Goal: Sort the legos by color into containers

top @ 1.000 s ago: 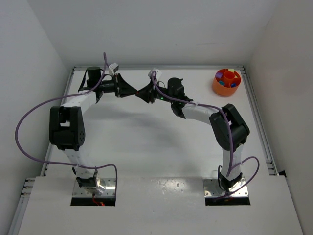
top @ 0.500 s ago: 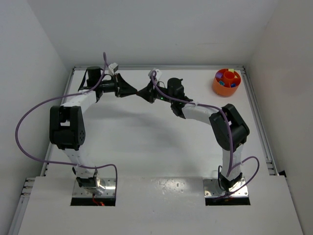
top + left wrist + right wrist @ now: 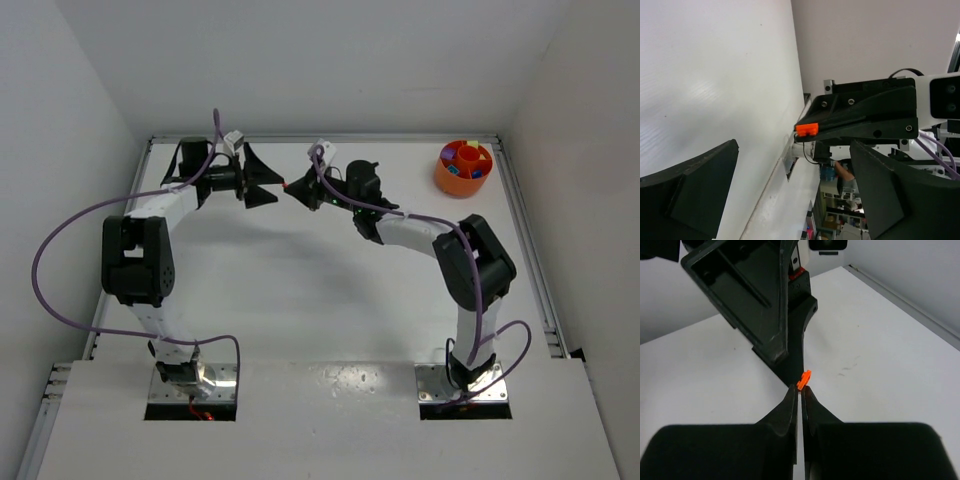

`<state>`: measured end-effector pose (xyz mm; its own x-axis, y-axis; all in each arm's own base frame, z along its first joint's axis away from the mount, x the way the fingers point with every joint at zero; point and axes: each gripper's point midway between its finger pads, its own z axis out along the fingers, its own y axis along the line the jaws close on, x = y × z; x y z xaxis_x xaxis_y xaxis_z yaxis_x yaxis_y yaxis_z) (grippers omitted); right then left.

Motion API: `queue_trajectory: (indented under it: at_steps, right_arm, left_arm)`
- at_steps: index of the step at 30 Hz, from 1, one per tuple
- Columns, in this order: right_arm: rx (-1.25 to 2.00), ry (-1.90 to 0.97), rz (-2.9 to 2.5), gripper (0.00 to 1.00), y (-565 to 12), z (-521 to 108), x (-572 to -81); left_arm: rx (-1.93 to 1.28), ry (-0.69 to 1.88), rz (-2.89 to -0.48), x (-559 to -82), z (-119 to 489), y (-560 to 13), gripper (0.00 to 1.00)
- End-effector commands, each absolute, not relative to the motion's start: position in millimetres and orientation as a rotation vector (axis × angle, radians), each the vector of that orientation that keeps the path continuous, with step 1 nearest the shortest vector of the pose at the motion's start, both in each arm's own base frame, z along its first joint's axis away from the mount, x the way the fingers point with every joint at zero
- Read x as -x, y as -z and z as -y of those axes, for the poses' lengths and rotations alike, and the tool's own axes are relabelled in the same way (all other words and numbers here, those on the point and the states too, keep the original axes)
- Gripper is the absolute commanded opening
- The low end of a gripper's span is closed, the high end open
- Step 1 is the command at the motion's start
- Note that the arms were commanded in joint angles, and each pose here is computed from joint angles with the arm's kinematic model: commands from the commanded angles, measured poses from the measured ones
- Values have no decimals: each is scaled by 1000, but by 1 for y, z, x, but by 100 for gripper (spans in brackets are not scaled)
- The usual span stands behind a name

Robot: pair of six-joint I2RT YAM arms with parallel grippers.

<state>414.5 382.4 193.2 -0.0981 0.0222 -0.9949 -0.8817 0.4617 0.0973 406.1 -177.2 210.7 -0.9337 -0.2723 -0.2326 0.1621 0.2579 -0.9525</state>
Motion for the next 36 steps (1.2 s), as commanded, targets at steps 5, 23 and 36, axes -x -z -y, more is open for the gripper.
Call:
queue_trajectory:
  at_steps: [5,23,36]
  right_arm:
    - [772,-740,-1474,0,-224,-320,-413]
    - [403,-293,-2161,0,-204,-55,-496]
    - [-116,-198,-2258,0,-194,72,-547]
  left_arm:
    - [61,1423,-2190,-425,145,-221,100]
    - [-147,911,-2231,-469,121,-223,100]
    - [-173,850,-2245,-480,122,-219,100]
